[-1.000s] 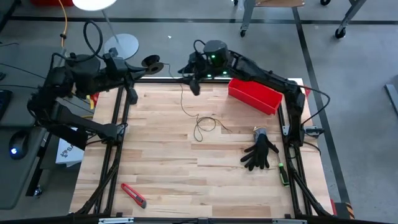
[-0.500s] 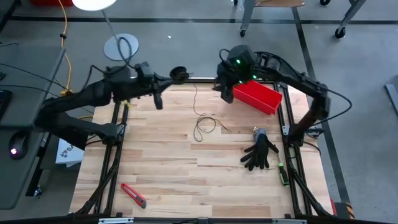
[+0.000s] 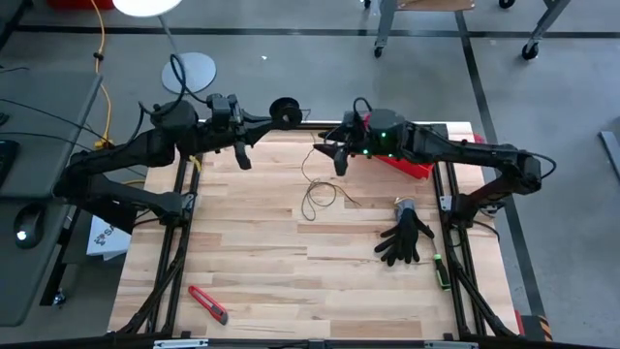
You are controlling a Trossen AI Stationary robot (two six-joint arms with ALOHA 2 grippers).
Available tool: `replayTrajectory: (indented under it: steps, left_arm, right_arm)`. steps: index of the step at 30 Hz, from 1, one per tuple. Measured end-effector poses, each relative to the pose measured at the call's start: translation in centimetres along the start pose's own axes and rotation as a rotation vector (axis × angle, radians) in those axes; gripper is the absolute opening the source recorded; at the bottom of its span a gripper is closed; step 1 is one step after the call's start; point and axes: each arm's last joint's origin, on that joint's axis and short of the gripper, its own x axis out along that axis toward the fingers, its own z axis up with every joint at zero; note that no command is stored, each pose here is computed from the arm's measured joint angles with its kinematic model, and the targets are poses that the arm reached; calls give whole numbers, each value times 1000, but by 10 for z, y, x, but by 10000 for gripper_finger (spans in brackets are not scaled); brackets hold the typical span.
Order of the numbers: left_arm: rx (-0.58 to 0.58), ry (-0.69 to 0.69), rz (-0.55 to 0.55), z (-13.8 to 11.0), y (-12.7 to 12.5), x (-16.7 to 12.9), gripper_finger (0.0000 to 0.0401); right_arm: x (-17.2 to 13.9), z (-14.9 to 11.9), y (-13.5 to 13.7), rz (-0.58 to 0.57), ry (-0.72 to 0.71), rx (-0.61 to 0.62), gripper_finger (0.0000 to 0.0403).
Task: Coil cords
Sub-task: Coil the black wire on the spool
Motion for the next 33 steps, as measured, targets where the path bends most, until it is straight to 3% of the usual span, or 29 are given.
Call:
replayTrajectory:
  steps: [6, 12, 21, 33]
  left_arm:
    - [-21, -18, -43, 2, -6, 0, 0]
    - [-25, -17, -59, 1, -10, -1, 0]
    - [-26, -21, -45, 1, -13, -1, 0]
    - [-34, -21, -45, 1, -12, -1, 0]
  right_arm:
    - [13, 8, 7, -79, -26, -65, 183]
    - [14, 13, 8, -81, -38, -68, 177]
    - [14, 12, 14, -56, -39, -75, 113]
    - [14, 18, 16, -52, -102, -62, 103]
